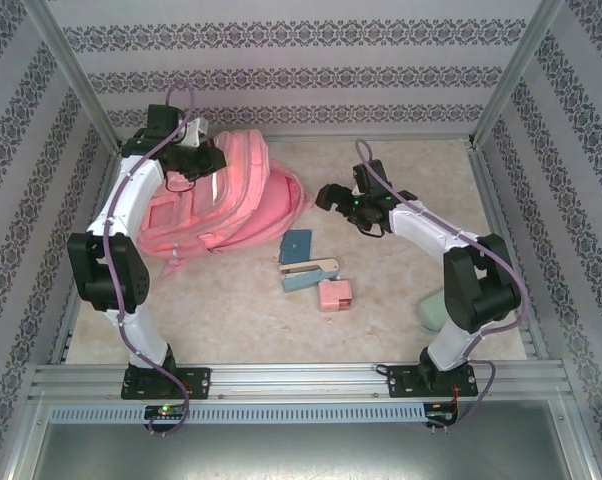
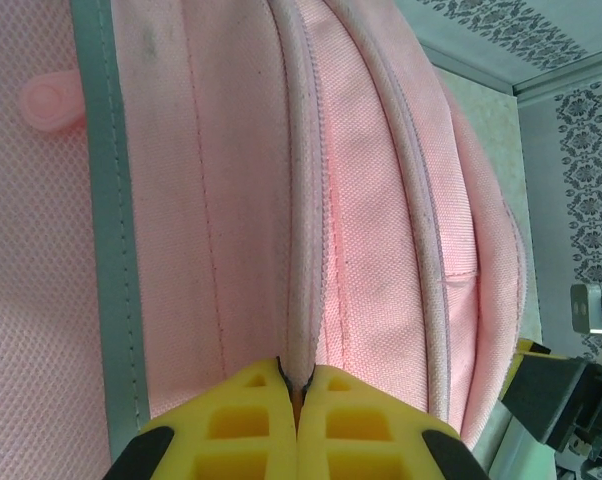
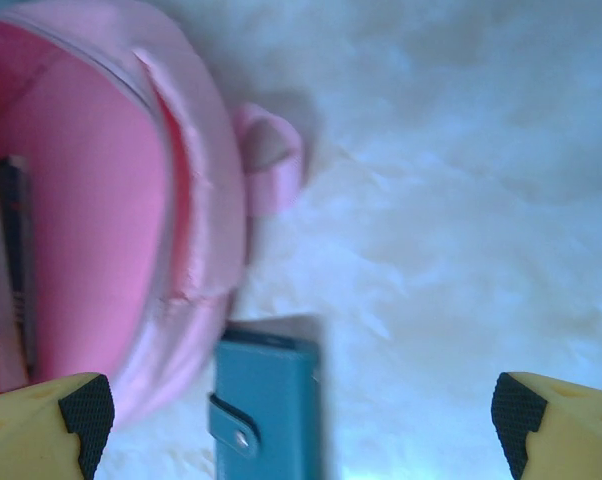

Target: Pack books, pencil case, and school supplies into a backpack

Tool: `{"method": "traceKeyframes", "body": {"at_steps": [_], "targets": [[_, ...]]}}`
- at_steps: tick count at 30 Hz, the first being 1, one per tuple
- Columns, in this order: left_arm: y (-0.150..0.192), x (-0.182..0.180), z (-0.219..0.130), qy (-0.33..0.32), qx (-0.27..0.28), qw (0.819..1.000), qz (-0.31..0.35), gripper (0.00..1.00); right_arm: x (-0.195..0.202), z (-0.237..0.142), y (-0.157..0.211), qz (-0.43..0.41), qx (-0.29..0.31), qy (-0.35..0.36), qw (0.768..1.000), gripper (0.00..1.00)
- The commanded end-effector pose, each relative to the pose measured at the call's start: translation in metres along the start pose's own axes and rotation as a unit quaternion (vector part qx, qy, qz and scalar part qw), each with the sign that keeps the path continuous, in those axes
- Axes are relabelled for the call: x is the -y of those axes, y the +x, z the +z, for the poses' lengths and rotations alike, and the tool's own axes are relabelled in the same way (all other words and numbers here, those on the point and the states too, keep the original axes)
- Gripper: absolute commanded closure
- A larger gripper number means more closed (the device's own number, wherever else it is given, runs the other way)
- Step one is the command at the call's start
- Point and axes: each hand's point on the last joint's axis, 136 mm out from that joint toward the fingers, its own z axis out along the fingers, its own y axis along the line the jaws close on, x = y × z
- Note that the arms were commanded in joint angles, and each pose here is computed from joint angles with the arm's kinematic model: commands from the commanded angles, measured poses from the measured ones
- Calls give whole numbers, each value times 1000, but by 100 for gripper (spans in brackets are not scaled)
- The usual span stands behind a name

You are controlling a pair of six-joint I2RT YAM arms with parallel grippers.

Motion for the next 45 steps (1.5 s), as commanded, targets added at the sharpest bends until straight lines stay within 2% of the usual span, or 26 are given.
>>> {"method": "traceKeyframes", "body": {"at_steps": [1,6,11,23,30,33,38,41,45], "targets": [[-8,1,-5,-2,25,1000,19,100,2,-11,22,-48,-29,15,998,2],[-7,1,-3,1,26,999,20,100,-2,-14,68,-158,-90,26,983,9],[-5,2,-2,4,25,1000,18,100,-4,-9,118,-298,-161,35,940,12],[0,0,-2,1,16,1000,20,100,-6,22,152,-429,-218,76,873,12],[1,-1,-2,0,15,1000,20,100,-16,37,142,-442,-207,87,868,12],[1,-1,-1,1,14,1000,20,100,-12,43,142,-446,-216,98,863,15],[3,-1,-3,0,13,1000,22,100,8,47,131,-424,-215,135,869,25],[3,-1,-3,-2,13,1000,23,100,13,45,123,-415,-204,141,875,27],[2,-1,-2,1,14,1000,22,100,28,39,99,-380,-178,172,891,38]]}}
